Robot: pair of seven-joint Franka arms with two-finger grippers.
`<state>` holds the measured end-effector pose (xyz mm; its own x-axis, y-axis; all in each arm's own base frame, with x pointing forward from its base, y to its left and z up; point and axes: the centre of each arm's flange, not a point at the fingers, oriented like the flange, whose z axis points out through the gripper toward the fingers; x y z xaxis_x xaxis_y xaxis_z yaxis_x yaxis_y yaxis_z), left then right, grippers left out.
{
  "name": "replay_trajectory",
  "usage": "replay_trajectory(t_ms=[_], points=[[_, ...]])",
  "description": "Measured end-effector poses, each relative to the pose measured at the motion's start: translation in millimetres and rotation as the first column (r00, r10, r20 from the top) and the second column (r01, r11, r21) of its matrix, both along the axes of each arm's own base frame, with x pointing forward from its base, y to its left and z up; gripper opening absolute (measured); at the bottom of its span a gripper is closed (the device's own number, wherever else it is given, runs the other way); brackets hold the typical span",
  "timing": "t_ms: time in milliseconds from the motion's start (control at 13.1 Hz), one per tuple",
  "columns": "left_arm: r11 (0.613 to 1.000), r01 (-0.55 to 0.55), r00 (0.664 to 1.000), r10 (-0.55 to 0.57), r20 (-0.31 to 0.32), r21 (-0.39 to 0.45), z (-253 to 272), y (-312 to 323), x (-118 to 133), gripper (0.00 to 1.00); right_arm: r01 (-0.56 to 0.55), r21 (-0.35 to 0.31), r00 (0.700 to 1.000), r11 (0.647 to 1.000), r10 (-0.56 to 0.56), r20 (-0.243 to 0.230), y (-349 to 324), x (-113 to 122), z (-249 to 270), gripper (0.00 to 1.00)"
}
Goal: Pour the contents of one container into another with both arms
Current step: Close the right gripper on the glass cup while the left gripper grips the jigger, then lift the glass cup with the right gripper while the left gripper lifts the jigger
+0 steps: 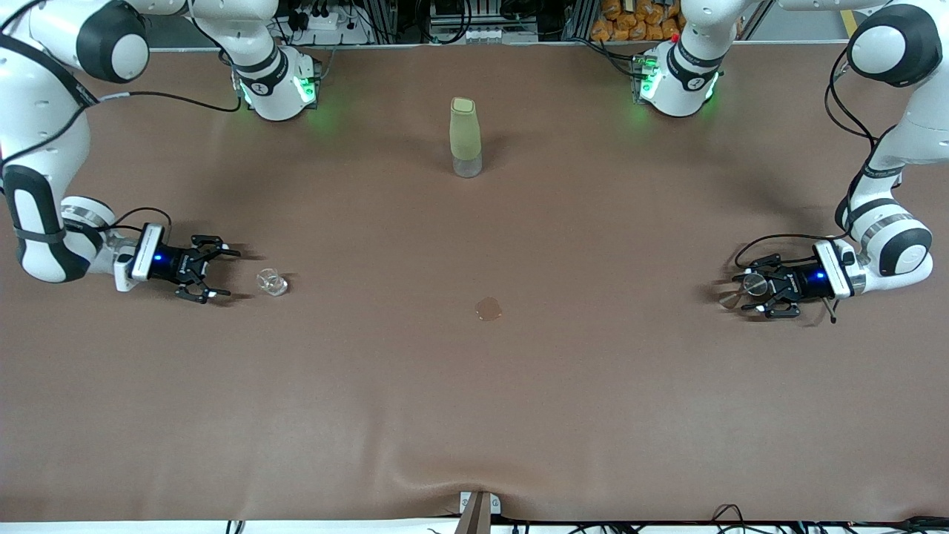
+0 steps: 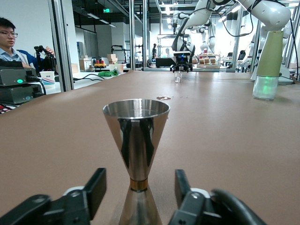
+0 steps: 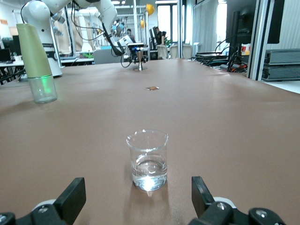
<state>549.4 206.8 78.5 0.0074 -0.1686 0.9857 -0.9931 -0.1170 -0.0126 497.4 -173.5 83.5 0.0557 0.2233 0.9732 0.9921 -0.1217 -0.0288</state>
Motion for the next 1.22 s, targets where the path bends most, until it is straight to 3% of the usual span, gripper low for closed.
replay_trajectory(t_ms=[610,686,838,991,1219], points=[[1.0,0.004,1.0,-0.004,0.004,-0.01,0.2,-7.8,3.9,0.57,0.006,0.092,1.0,0.996,-0.006,-0.007,37.8,3.2,-40.1,1.0],[1.0,0.004,1.0,-0.004,0.001,-0.012,-1.9,-8.4,3.1,0.5,0.001,0.103,1.0,0.995,0.0,-0.002,44.7,5.6,-40.1,1.0],[1.0,0.004,1.0,-0.004,-0.009,-0.019,-9.0,-10.2,0.5,0.5,-0.002,0.132,1.0,0.991,0.0,0.013,61.1,11.4,-40.5,1.0],[1.0,0.004,1.0,-0.004,-0.01,-0.023,-13.3,-11.0,-0.6,0.39,-0.005,0.153,1.0,0.988,0.002,0.017,73.9,14.0,-43.1,1.0],[1.0,0.004,1.0,-0.005,-0.008,-0.025,-12.8,-11.0,0.3,0.39,-0.013,0.176,1.0,0.984,0.009,0.022,90.7,18.0,-44.1,1.0]])
